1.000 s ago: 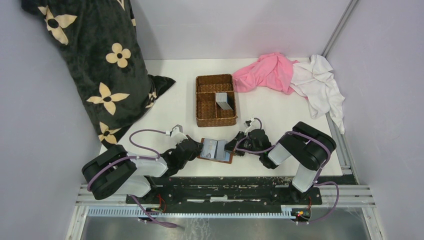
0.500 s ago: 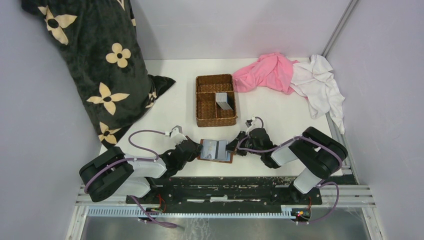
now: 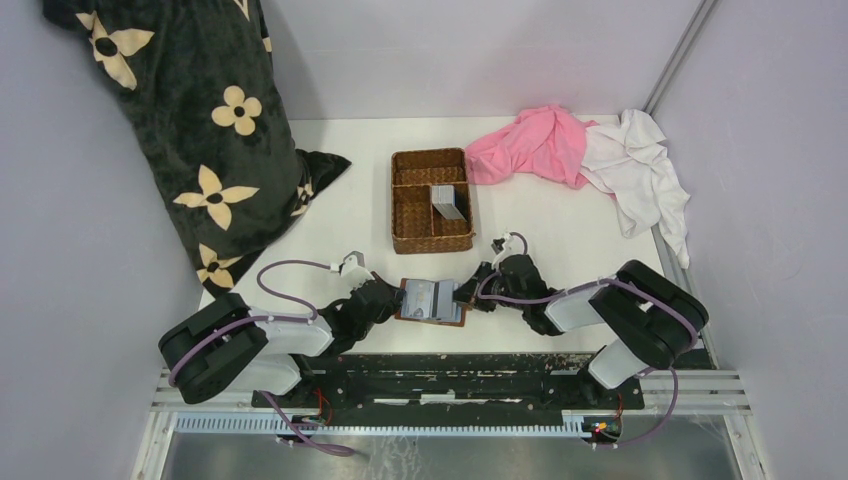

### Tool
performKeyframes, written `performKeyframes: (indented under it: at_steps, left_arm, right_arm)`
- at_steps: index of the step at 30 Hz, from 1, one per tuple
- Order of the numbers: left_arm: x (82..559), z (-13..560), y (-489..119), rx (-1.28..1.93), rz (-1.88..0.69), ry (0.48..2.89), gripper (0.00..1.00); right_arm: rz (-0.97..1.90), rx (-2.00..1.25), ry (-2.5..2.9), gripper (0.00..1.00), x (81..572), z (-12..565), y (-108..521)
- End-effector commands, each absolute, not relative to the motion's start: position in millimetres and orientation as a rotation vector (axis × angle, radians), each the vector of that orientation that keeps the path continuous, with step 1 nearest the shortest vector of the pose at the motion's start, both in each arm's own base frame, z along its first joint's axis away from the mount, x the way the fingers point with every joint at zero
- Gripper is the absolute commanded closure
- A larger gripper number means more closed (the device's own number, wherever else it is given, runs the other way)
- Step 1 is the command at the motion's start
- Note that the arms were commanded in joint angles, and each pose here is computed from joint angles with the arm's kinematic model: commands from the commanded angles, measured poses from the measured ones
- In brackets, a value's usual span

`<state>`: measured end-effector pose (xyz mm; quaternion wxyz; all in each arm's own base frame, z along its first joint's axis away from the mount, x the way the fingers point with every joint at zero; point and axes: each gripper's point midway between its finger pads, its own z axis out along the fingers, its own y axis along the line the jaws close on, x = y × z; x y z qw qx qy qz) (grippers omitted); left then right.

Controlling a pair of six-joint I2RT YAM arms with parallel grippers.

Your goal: Put the credit cards into the card holder

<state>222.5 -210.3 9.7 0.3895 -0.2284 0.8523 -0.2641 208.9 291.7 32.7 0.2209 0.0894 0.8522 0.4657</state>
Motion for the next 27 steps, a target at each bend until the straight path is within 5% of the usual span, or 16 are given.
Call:
performKeyframes:
  at_steps: [1,27]
  left_arm:
    - [168.4,-59.5,-154.2,-0.481,-0.318,2.448,0.92]
    - [164.4,-62.4,-155.4,-0.478,-0.329,2.460,0.93]
  right_arm:
    - [1.285,0.185,2.285,0.99,216.6,57.9,295.2]
    - [1.301,0.100,2.271,0.99,214.9,79.9,326.2]
